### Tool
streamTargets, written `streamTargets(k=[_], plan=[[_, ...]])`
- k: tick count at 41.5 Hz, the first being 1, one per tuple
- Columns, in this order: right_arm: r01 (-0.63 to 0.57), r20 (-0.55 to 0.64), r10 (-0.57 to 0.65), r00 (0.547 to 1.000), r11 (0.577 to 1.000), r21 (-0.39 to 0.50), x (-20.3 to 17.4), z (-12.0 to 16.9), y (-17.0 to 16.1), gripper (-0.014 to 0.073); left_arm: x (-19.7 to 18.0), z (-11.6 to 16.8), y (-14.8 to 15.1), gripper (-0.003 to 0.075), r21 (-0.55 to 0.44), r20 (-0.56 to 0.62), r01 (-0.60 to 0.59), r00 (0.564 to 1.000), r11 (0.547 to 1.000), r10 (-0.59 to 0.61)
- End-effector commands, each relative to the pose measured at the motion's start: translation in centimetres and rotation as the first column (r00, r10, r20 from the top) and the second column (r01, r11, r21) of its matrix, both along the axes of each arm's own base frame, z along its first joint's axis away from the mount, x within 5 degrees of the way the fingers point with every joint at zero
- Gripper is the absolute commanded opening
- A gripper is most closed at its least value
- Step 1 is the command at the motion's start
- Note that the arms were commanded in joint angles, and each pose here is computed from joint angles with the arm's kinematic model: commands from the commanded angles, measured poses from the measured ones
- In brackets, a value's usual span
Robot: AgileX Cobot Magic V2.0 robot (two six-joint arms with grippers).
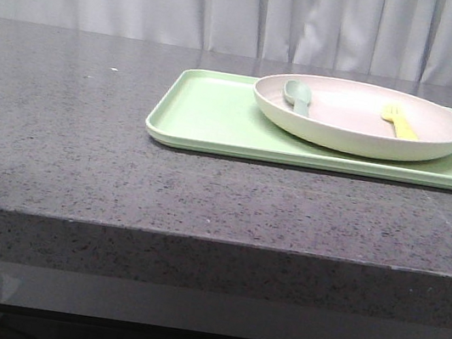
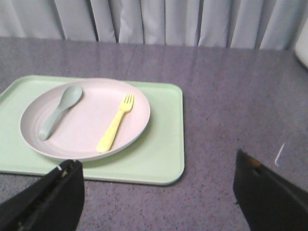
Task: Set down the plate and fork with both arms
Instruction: 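Open the left gripper and raise it away from the plate, then move the right gripper above the yellow fork on the plate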
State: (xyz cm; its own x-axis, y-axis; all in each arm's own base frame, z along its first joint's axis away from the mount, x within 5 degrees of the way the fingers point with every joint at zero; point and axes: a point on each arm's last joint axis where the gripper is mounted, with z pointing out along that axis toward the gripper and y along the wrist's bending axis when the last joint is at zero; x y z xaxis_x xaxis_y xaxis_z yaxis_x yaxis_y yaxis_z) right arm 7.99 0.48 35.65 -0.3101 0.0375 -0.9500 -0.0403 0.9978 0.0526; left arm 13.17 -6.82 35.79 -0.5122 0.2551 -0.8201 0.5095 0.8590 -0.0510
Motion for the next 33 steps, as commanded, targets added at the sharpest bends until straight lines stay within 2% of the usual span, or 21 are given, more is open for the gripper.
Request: streamTargets(k=[1,7,14,20,24,28,33], plan=[[-0.008,-0.059,0.008,0.998,1.000,0.010,2.0,2.2,0.1,0.0645,0.1,1.4,-0.1,0.0316,-0.058,0.075,-0.009,0.997,0.998,0.014],[-0.063,-0.288,0.064,0.955,0.998,0.013,5.4,3.3,0.7,0.0645,0.1,1.4,-0.1,0.0316,-0.058,0.075,-0.009,0.997,0.998,0.014],[-0.223,-0.392,0.225,0.892,0.973,0.052,9.7,4.7,2.6,0.0645,0.1,1.4,-0.1,0.0316,-0.058,0.075,-0.009,0.997,0.998,0.014],[-0.292,-0.478,0.289,0.830,0.954,0.070,13.3,5.0,4.3,0.0641,0.1,1.4,-0.1,0.0316,-0.058,0.076,-0.010,0.997,0.998,0.014],[-0.319,-0.536,0.310,0.785,0.945,0.079,15.8,4.9,5.2,0.0581,0.1,1.4,-0.1,0.0316,-0.058,0.076,-0.010,0.997,0.998,0.014],[-0.337,-0.582,0.323,0.746,0.937,0.088,18.2,4.4,6.0,0.0467,0.1,1.4,-0.1,0.0316,-0.058,0.076,-0.010,0.997,0.998,0.014],[-0.336,-0.613,0.322,0.721,0.937,0.098,20.6,3.8,6.5,0.0400,0.1,1.4,-0.1,0.0316,-0.058,0.076,-0.010,0.997,0.998,0.014]])
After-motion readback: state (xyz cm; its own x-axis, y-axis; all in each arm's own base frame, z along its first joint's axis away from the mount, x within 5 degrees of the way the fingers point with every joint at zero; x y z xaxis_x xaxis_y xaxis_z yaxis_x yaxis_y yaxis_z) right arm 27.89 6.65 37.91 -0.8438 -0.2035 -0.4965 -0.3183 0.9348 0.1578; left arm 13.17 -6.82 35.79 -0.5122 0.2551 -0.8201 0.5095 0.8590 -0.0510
